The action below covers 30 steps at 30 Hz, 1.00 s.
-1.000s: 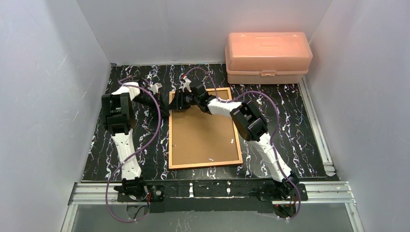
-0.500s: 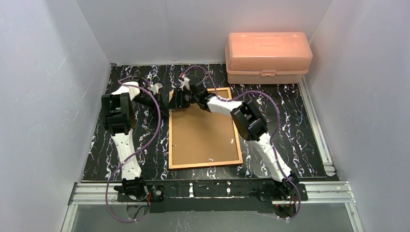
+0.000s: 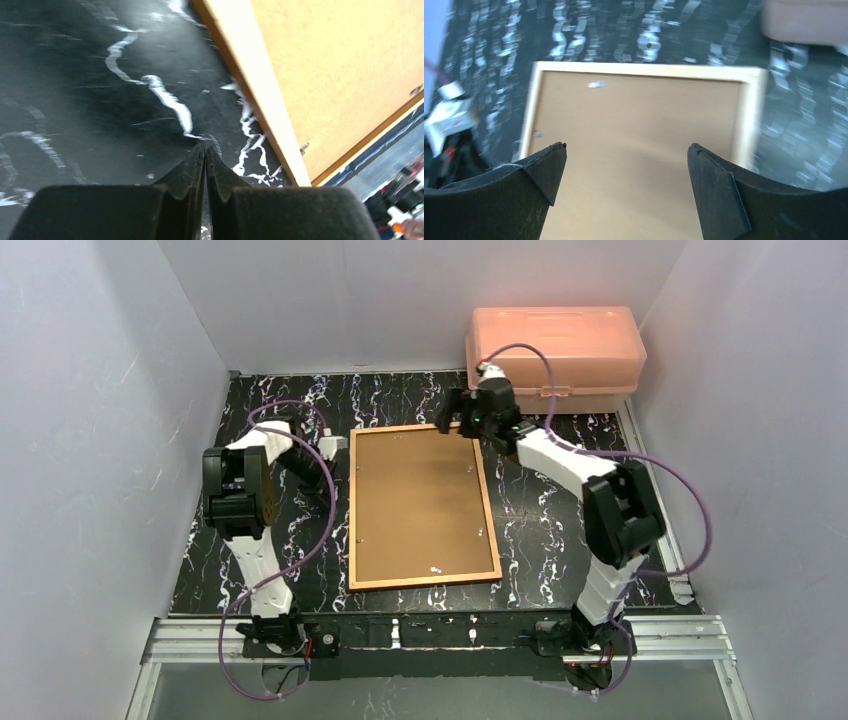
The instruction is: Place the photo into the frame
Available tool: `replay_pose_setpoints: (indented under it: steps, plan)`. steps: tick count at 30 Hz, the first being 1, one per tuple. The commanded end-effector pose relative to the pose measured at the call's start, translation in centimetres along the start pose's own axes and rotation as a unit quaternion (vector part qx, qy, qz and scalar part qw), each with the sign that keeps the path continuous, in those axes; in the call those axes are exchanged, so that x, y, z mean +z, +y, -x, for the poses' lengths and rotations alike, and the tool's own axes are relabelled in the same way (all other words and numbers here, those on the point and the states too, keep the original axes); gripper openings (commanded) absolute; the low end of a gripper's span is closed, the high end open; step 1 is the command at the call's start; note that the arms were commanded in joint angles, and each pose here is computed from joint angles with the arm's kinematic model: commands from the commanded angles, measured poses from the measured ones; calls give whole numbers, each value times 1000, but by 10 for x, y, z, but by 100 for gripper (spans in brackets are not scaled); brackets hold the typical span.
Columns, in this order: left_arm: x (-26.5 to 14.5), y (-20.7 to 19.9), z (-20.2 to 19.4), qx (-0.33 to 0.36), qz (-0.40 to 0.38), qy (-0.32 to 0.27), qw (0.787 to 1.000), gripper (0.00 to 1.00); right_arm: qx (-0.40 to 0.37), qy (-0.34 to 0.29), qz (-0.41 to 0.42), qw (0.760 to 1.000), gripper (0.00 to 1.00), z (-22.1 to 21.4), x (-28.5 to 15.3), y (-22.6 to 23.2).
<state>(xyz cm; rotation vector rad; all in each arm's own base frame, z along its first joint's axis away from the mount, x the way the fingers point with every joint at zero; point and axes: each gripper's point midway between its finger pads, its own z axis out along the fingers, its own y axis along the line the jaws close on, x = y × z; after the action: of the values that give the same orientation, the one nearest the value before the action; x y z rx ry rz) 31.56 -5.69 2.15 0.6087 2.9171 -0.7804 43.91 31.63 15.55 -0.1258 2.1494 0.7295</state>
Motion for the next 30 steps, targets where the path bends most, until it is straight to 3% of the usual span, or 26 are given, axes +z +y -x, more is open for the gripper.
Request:
replay_pose_setpoints:
  steps: [1,7,12,17,30]
  plan:
    - [0,-28,-7,88,20,19,996,4,11,9,-152,988,99,-31,-30,-87]
    - [9,-43,-13,117,26,35,992,4,13,51,-174,983,99,-57,-19,-112]
    - [6,-48,-24,137,28,39,989,3,37,76,-125,989,99,-69,8,-104]
    - [6,-52,-39,154,22,49,987,3,55,83,-42,994,99,-65,37,-68]
    - [9,-65,-50,169,-5,69,983,2,-3,129,79,989,99,-69,102,45]
